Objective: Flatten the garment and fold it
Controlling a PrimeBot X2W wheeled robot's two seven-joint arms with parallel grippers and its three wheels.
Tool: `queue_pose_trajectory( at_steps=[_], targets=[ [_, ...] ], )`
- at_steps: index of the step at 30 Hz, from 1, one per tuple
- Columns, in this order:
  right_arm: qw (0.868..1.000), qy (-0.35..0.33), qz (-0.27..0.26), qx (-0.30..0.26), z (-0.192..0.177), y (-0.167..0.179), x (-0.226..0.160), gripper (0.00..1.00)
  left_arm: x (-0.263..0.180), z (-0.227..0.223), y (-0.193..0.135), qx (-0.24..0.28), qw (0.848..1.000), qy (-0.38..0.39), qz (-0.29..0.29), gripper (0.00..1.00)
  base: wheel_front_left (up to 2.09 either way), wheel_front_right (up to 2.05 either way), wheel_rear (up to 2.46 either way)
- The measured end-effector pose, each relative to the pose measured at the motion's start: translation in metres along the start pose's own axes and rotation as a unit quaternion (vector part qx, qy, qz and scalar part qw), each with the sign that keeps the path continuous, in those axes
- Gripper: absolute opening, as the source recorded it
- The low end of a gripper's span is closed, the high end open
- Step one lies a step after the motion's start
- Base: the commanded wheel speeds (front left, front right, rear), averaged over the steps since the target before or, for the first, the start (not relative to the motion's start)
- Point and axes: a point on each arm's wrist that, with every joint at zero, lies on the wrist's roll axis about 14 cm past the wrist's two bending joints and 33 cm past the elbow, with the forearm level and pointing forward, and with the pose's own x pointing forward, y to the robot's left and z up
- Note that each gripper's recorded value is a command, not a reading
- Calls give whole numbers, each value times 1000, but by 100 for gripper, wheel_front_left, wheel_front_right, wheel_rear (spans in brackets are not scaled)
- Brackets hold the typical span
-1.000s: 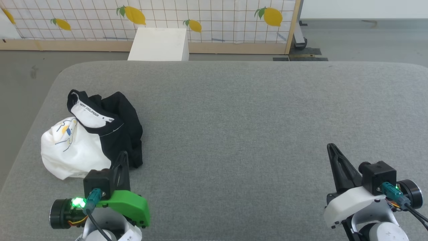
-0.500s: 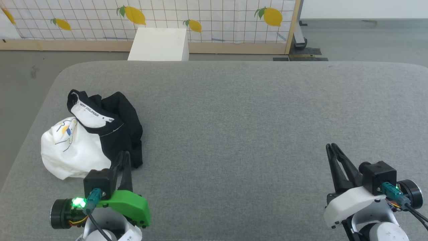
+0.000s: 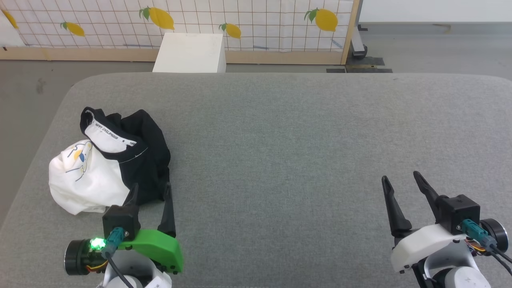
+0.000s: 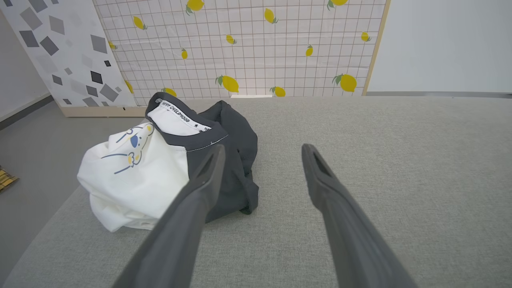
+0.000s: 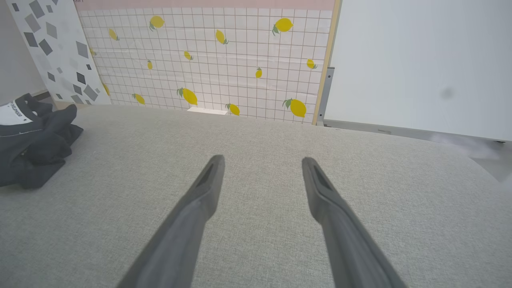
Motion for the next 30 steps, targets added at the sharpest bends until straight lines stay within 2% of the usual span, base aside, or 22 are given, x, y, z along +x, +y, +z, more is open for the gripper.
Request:
queue_pose_trajectory(
  at_steps=[14,30],
  targets=[
    [1000,1,0,14,-6,0,3,100,-5,-4,7,-9,1000,-1,14,100,0,0,0],
    [999,10,42,22,-18,28,18,100,-26,-5,44,-26,997,-11,79,100,0,0,0]
  ],
)
